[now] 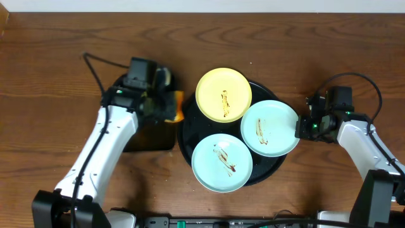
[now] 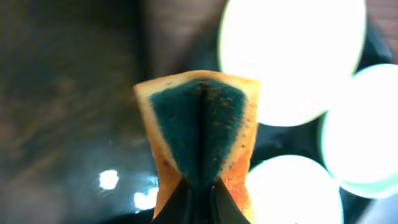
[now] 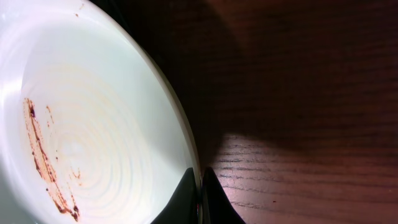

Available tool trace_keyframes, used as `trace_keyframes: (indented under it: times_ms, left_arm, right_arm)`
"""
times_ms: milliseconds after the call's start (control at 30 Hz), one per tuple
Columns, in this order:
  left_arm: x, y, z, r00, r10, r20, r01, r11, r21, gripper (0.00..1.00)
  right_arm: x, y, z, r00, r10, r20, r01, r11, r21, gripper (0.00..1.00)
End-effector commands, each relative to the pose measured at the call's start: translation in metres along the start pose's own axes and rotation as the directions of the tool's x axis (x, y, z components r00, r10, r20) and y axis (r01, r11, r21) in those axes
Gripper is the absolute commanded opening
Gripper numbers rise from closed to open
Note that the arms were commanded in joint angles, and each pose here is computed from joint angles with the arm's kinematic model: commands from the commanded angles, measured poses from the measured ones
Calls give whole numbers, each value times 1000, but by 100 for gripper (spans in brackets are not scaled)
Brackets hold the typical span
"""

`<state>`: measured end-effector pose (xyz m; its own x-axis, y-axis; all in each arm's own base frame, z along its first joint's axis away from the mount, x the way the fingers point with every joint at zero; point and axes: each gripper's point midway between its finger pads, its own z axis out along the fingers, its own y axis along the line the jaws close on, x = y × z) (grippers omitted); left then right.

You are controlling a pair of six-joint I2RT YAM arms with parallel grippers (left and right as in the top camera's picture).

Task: Clean dirty plates on tray and stack at the side
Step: 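Carry the sponge with left gripper and wipe the yellow plate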

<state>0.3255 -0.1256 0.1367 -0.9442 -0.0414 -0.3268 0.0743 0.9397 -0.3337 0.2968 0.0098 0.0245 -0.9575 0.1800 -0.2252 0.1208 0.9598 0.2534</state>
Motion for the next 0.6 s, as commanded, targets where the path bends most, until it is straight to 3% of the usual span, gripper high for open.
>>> trace_keyframes:
  times_ms: [0, 333, 567]
  left_arm:
    - [-7, -52, -5, 995, 96, 18, -97, 991, 95, 7]
    - [7, -161, 45, 948, 317, -40, -303, 930, 207, 7]
    - [53, -213, 104, 877, 476, -70, -442, 855, 272, 7]
  right_arm:
    - [0, -6, 0, 1000, 8, -5, -8, 1000, 15, 1]
    - [1, -5, 1, 1000, 5, -6, -5, 1000, 13, 1]
    - [1, -5, 1, 1000, 5, -7, -5, 1000, 13, 1]
